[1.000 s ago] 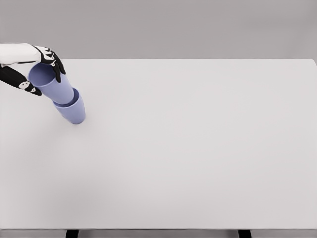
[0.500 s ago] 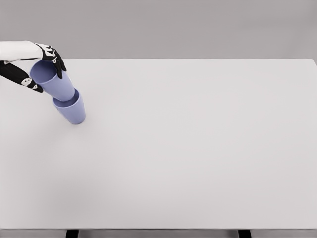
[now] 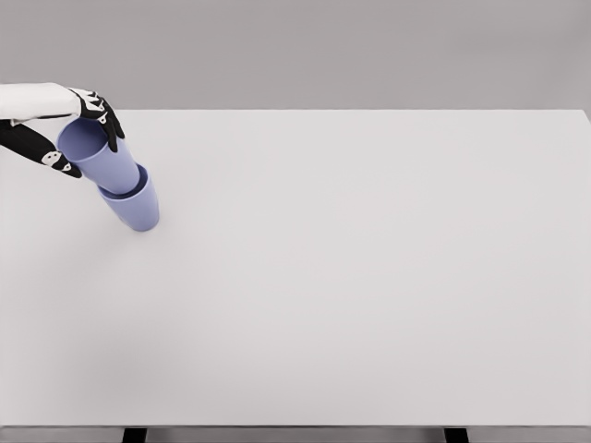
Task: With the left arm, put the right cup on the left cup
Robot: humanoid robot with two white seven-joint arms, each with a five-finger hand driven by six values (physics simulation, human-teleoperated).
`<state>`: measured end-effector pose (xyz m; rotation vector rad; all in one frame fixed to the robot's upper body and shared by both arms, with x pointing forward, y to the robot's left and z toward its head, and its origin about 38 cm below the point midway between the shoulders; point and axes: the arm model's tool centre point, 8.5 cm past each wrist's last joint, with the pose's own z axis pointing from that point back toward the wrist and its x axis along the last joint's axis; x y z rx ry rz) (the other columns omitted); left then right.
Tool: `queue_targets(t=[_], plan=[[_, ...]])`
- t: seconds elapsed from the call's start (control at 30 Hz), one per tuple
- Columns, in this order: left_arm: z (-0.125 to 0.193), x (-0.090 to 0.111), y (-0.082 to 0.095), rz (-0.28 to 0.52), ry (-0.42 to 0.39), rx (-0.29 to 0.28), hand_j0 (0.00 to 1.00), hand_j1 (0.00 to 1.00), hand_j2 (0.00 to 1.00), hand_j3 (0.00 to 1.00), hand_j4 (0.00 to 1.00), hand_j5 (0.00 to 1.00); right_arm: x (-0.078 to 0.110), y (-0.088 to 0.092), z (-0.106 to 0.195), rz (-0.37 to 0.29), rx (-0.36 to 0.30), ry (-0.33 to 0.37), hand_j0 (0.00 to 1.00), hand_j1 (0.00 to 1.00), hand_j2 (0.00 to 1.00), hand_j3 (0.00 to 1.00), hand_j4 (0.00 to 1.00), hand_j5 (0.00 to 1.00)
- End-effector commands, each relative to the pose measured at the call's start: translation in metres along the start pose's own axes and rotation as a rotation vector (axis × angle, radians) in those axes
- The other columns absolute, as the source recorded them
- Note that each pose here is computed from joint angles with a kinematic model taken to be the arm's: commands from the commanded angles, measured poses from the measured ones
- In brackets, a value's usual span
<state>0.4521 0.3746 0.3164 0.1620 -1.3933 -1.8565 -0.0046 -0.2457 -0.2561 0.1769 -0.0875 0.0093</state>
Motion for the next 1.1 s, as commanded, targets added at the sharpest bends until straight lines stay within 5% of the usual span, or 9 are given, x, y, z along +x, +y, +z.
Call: queue_targets(t=[0.0,0.4,0.47,0.57,0.63,0.9,1.07], plan=[[0.001,0.0,0.001,0.005,0.002,0.006,0.5,0.5,0.5,0.5,0.5,0.5,0.0,0.0,0.0,0.0,0.0,0.0,1.0,1.0,1.0,1.0,1.0,1.0],[-0.005,-0.001,-0.003,0.014,-0.005,0.001,0.51,0.51,0.51,0.51,0.51,0.51,0.0,0.0,0.0,0.0,0.0,0.0,1.0,1.0,1.0,1.0,1.0,1.0],[-0.005,-0.002,-0.003,0.013,-0.004,0.0,0.57,0.57,0.57,0.57,0.57,0.57,0.0,0.0,0.0,0.0,0.0,0.0,1.0,1.0,1.0,1.0,1.0,1.0],[-0.005,-0.002,-0.003,0.013,-0.004,0.0,0.89,0.89,0.89,0.89,0.89,0.89,0.001,0.0,0.0,0.001,0.0,-0.002,1.0,1.0,1.0,1.0,1.0,1.0],[-0.004,-0.002,-0.003,0.013,-0.002,0.0,0.95,0.95,0.95,0.95,0.95,0.95,0.0,0.0,0.0,0.0,0.0,0.0,1.0,1.0,1.0,1.0,1.0,1.0],[0.002,0.003,0.006,-0.001,-0.01,0.028,1.0,1.0,1.0,1.0,1.0,1.0,0.0,0.0,0.0,0.0,0.0,0.0,1.0,1.0,1.0,1.0,1.0,1.0],[-0.004,0.027,0.009,0.001,-0.105,0.068,1.0,1.0,1.0,1.0,1.0,1.0,0.0,0.0,0.0,0.0,0.0,0.0,1.0,1.0,1.0,1.0,1.0,1.0]])
